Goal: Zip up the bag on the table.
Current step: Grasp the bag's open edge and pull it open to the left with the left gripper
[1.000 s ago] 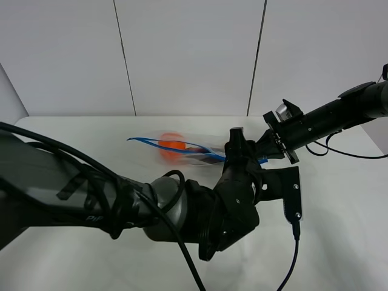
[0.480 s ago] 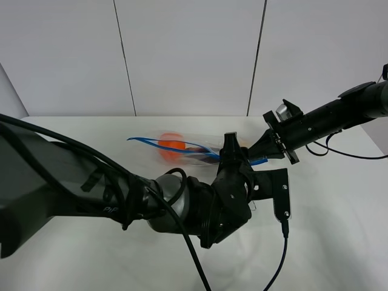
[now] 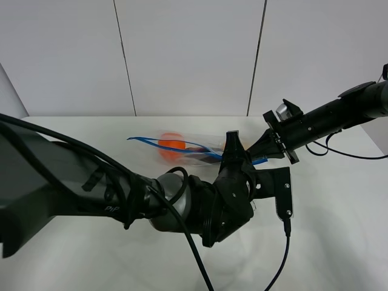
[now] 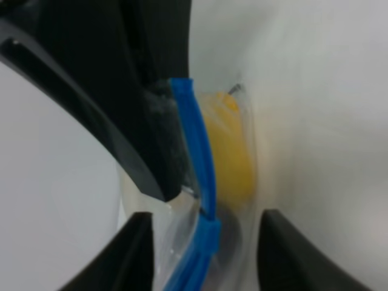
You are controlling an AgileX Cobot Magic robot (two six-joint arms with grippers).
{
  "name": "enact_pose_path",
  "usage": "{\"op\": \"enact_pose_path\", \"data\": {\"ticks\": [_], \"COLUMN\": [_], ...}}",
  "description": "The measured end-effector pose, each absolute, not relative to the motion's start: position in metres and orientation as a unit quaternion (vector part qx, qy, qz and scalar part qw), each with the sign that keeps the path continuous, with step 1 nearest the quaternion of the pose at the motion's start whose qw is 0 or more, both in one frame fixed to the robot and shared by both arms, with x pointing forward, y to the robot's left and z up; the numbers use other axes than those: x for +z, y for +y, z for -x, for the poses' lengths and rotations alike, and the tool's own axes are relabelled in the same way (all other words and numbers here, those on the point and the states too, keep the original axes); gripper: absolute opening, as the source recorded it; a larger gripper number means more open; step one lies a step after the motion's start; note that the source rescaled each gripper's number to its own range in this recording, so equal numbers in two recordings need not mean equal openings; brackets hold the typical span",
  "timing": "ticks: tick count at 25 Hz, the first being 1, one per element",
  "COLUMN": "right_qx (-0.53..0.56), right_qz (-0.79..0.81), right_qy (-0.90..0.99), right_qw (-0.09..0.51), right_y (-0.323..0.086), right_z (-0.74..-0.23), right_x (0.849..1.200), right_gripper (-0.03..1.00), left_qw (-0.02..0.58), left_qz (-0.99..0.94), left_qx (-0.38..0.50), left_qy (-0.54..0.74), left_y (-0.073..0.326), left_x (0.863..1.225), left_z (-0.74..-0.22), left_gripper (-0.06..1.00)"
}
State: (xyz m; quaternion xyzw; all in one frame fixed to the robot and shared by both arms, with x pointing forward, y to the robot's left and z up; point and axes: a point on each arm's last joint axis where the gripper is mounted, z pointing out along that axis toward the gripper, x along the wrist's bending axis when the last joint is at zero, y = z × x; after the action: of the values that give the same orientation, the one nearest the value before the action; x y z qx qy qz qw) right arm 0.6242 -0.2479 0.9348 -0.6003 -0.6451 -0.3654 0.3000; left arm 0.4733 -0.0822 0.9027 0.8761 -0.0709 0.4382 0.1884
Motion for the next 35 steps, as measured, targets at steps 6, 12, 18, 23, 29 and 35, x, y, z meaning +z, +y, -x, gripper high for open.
{"op": "enact_pose_path", "data": {"ticks": [6, 12, 18, 23, 29, 35], "right_qx": [-0.366, -0.367, -0.368, -0.368, -0.368, -0.368], "right_qz": [0.6, 0.6, 0.601, 0.601, 0.601, 0.601], "right_qy": [-0.645, -0.644, -0.643, -0.643, -0.643, -0.643], "right_qw": [0.3, 0.3, 0.3, 0.3, 0.3, 0.3], "right_y": [-0.2478, -0.2478, -0.2476, -0.2476, -0.2476, -0.2476], "right_z": [-0.6244, -0.6245, -0.6247, -0.6248, -0.6248, -0.6248], "right_x": [0.935, 0.9351, 0.9354, 0.9354, 0.9354, 0.9354], "right_gripper": [0.0, 0.0, 0.0, 0.0, 0.0, 0.0], "left_qw": [0.183, 0.181, 0.177, 0.174, 0.174, 0.176], "left_qz": [-0.874, -0.873, -0.874, -0.874, -0.875, -0.874], "left_qx": [0.442, 0.441, 0.442, 0.443, 0.443, 0.442], "left_qy": [-0.09, -0.1, -0.097, -0.093, -0.093, -0.098], "left_y": [-0.0856, -0.0859, -0.0826, -0.08, -0.0801, -0.0827], "left_x": [0.9029, 0.9027, 0.9026, 0.9026, 0.9025, 0.9025], "left_z": [-0.4675, -0.4671, -0.4726, -0.4768, -0.4767, -0.4726], "left_gripper": [0.27, 0.26, 0.26, 0.22, 0.15, 0.15]}}
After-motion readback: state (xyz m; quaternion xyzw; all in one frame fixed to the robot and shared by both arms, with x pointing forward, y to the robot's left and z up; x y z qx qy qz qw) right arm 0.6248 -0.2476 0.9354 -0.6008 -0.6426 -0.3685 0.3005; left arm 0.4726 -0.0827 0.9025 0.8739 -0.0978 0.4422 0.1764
